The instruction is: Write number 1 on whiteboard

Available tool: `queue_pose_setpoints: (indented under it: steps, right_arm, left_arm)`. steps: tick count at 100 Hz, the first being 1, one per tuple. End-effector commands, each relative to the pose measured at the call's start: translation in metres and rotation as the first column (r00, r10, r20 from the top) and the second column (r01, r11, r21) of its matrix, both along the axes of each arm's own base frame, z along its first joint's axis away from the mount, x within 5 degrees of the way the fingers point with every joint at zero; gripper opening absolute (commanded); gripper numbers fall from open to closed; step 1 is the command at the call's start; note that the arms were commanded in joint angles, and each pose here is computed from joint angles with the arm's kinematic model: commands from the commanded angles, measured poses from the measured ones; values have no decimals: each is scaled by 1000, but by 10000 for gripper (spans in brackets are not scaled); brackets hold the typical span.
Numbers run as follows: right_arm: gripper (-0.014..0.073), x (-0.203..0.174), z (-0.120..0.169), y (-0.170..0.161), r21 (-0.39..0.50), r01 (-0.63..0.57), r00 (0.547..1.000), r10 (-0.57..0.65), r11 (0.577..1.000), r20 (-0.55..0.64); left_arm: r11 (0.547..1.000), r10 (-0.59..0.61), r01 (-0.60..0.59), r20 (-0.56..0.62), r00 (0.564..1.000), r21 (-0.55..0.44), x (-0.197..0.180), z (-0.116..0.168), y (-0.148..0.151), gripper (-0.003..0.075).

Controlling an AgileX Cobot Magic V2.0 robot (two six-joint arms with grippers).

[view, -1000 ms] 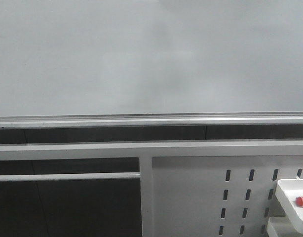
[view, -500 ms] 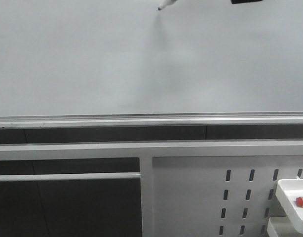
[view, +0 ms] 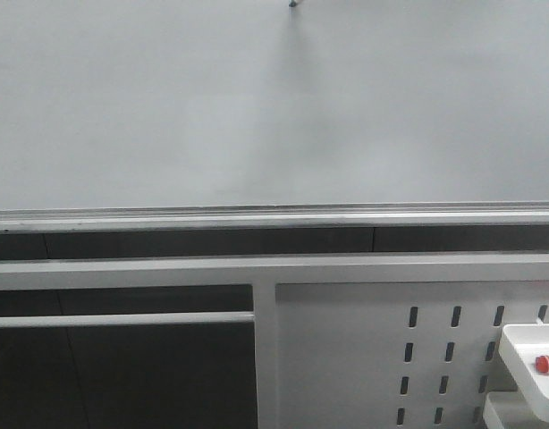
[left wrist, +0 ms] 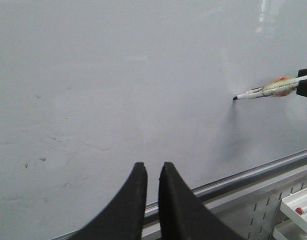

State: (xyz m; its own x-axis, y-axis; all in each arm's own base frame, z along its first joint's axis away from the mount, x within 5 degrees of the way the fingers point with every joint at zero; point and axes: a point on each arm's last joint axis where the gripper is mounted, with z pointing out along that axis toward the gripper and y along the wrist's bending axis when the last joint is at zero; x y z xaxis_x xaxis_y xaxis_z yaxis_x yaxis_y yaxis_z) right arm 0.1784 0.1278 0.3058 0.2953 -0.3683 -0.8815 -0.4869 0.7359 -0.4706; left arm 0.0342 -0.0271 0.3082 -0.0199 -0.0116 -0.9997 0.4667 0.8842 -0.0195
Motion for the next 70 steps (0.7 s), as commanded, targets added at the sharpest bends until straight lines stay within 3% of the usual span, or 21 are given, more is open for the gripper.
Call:
queue_pose_setpoints:
  steps: [1, 48, 70]
  right_arm:
    - [-50, 4, 20, -2, 80, 27, 994, -35, 996, 101]
    - [-50, 9, 18, -7, 85, 63, 993, -71, 994, 97]
    - [-50, 11, 14, -8, 84, 77, 996, -80, 994, 41]
  left_arm:
    - [998, 25, -21, 61, 998, -59, 0, 14, 2, 40]
    - [998, 25, -21, 61, 998, -59, 0, 14, 2, 40]
    - [998, 25, -21, 61, 998, -59, 0, 14, 2, 40]
